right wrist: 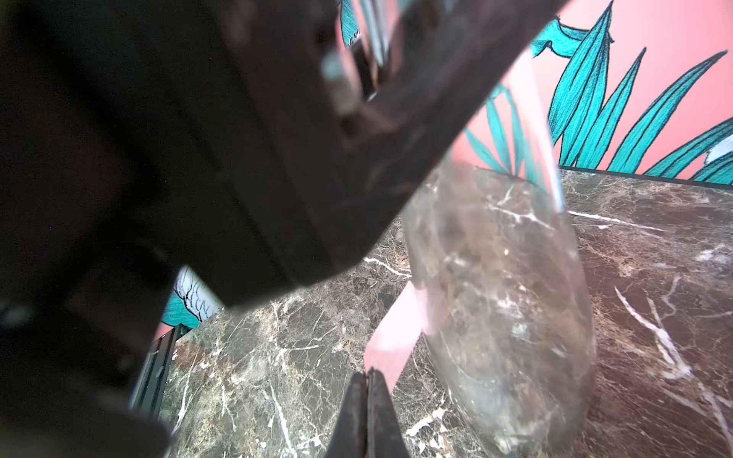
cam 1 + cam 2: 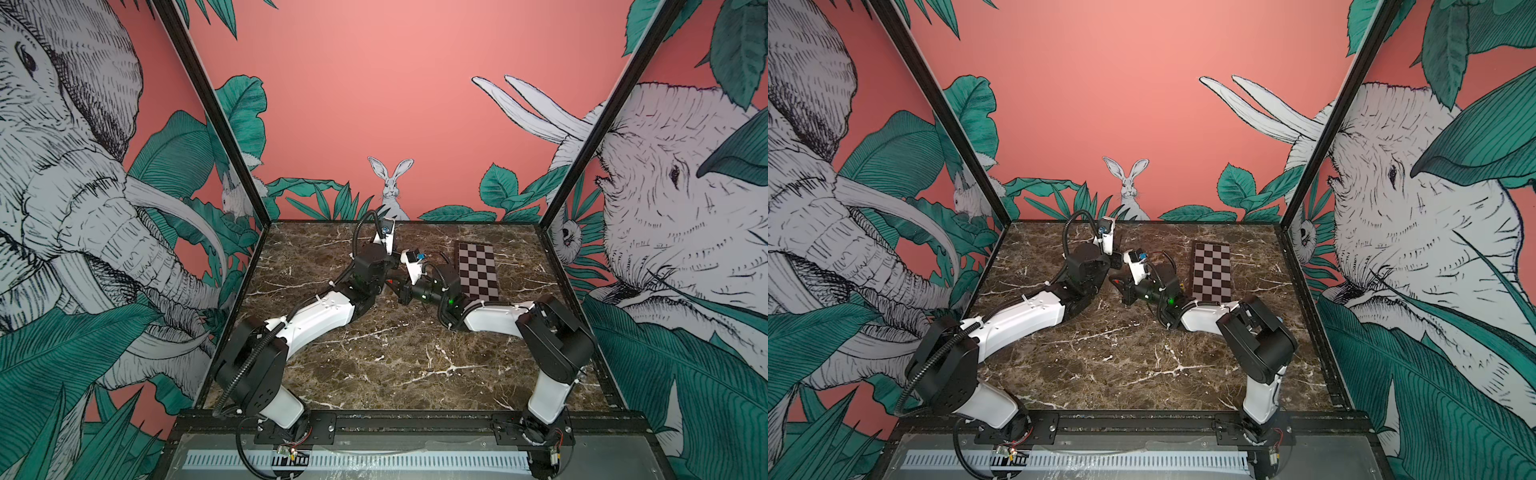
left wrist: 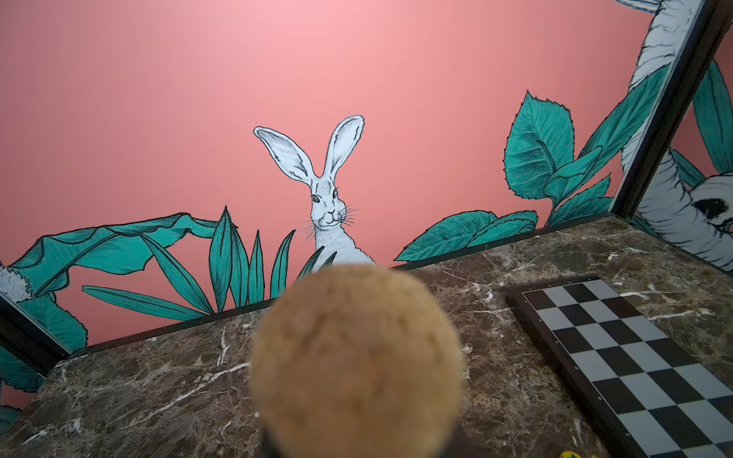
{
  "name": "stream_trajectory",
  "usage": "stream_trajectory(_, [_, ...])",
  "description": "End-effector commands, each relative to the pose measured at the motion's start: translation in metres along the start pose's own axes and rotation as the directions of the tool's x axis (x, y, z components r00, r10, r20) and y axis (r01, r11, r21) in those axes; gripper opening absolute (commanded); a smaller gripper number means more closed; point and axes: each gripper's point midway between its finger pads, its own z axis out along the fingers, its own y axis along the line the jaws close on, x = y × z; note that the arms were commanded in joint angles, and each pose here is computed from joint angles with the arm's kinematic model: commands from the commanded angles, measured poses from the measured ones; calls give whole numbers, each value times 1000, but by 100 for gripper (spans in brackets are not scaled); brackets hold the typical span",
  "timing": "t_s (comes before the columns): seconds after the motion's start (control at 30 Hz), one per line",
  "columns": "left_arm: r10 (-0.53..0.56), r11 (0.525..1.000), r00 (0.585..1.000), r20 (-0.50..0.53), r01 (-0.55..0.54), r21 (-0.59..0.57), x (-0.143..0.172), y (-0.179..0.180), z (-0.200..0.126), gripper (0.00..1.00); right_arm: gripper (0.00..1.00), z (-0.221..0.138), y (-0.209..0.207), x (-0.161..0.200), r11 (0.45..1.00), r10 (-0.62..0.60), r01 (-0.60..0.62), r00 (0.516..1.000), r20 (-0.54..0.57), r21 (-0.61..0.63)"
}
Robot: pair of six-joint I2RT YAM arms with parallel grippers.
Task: Remove the label from the bottle
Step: Tear open the label from the bottle.
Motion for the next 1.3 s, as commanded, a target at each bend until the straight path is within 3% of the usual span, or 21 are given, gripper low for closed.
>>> stream_trajectory(0.0, [105, 993, 982, -158, -111, -33, 55, 10, 2, 0, 0, -3, 34, -18, 994, -36, 40, 999, 41, -102])
stream_trajectory(1.27, [95, 994, 983, -160, -102, -39, 59, 13, -3, 0, 0, -3, 62, -21, 984, -50, 56, 998, 44, -166])
